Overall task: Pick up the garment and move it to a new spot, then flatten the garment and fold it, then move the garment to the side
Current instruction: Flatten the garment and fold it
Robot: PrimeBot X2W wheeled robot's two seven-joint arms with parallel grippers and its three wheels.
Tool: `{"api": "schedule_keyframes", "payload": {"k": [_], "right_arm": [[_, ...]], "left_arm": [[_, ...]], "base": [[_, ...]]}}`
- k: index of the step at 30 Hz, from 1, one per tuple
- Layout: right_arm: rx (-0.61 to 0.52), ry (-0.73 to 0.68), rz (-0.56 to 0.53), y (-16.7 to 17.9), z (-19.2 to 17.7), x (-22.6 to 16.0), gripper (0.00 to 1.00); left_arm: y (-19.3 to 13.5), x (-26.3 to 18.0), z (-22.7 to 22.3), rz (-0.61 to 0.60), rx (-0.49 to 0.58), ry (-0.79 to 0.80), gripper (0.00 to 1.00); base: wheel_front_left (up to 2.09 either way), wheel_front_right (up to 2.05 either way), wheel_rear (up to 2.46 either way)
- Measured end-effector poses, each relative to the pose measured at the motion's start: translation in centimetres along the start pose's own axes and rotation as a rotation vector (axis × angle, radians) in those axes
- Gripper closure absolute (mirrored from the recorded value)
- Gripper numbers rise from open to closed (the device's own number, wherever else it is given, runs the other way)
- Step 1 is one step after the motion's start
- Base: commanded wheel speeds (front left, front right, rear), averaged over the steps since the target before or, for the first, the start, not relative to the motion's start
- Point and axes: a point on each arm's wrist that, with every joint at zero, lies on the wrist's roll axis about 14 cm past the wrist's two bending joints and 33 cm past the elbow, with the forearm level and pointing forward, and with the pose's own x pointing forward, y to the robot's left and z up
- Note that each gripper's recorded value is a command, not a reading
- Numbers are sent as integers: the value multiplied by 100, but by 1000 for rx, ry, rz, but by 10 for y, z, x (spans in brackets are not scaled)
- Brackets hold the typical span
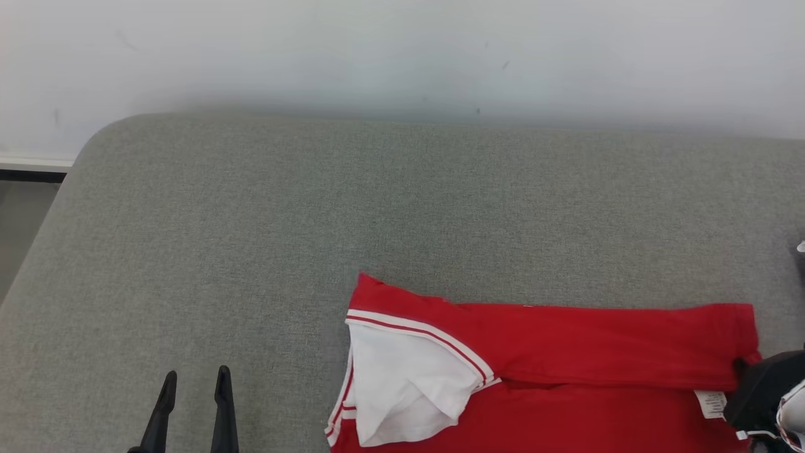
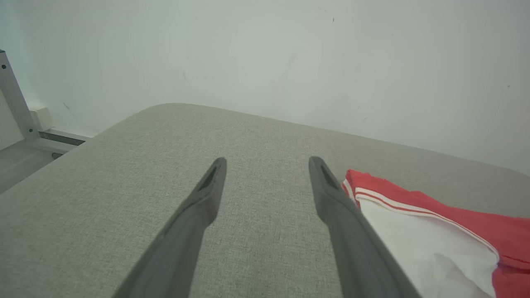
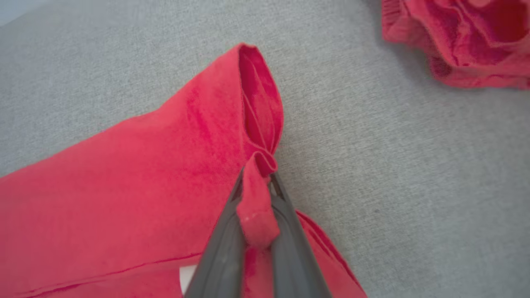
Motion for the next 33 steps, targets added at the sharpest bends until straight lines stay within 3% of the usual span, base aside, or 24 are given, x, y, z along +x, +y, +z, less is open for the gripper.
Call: {"api": "schedule_keyframes", "payload": {"k": [18, 26, 33], "right_arm": [[30, -246, -216, -86, 52, -79, 100], [-27, -240, -121, -47, 48, -88, 100], [-110, -195, 61, 18, 31, -82, 100]], "left_arm": [[-13, -9, 5, -42, -21, -17, 0], [-14, -15, 7, -43, -37, -25, 0], [-12, -17, 7, -38, -41, -27, 0]], "base": [[0, 0, 0], [0, 0, 0], [0, 0, 0]]}}
